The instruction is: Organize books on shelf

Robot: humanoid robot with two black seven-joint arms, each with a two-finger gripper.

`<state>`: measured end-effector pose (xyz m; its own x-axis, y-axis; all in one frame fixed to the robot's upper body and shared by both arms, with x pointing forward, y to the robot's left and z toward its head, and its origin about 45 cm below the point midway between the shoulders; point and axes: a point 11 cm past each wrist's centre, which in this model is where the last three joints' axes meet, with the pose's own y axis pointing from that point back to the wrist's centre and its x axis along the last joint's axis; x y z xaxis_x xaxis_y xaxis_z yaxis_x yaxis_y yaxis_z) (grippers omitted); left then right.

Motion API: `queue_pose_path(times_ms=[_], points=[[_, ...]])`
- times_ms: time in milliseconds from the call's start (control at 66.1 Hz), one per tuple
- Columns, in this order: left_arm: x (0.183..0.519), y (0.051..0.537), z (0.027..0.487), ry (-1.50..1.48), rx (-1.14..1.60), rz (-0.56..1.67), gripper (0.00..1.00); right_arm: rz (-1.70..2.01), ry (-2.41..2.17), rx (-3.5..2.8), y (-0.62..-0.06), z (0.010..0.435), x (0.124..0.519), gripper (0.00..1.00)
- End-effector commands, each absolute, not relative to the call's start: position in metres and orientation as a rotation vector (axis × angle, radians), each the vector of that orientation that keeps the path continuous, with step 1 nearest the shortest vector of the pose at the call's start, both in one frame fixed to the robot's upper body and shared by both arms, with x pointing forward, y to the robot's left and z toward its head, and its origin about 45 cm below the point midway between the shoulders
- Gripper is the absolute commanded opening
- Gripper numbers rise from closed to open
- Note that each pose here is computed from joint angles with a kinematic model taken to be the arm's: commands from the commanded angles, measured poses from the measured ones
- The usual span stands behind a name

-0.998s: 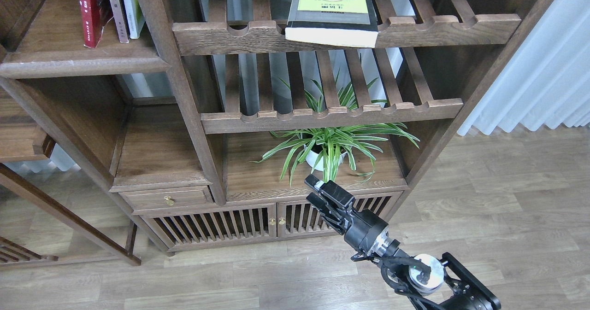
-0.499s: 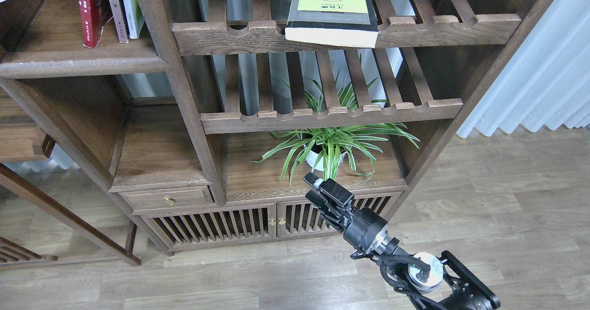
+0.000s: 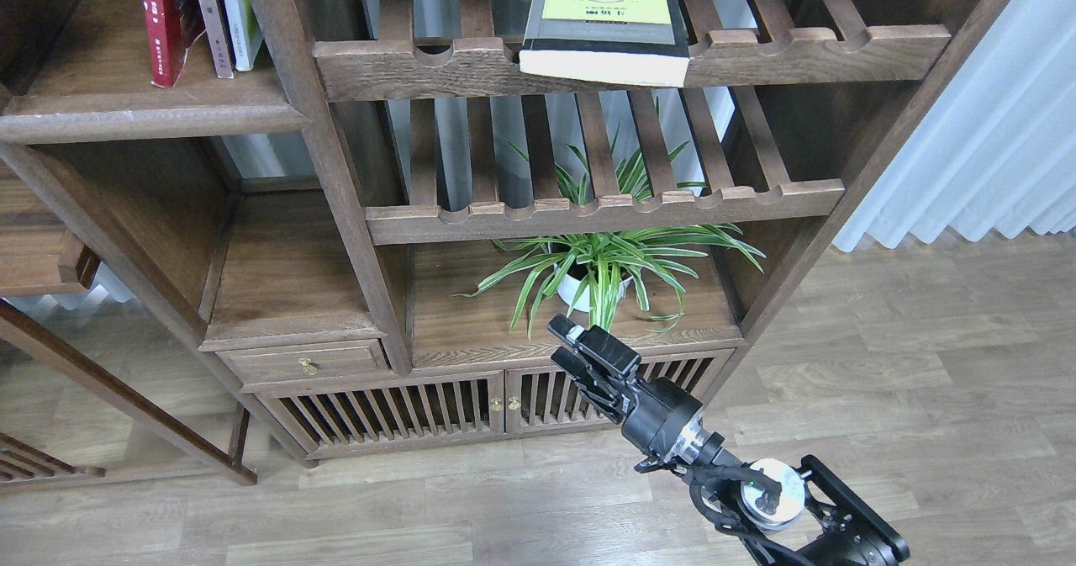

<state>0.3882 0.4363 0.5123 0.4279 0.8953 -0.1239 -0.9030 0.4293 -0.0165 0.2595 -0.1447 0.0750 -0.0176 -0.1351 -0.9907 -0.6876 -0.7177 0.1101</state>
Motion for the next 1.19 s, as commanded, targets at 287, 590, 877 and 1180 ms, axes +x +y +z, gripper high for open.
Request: queue_pose_path(times_ms=[287,590,877,1180], points=[[0.420,0.436,0.502,0.116,-0.141,1.392,0.07,1.820,0.795,-1.901,-0.126,0.077,0.251,0.80],[0.450,0.400,0.484,0.149,-0.148,1.494,0.08,1.821,0.780,-1.909,-0.123,0.079,0.250,0.80],[0.460,0.392,0.474,0.157,-0.142,1.603,0.07,1.836,0.768,-1.919,-0.119,0.077,0.246,0.80],[0.468,0.375,0.444,0.148,-0.127,1.603,0.09,1.826,0.756,-1.925,-0.118,0.079,0.246,0.80]])
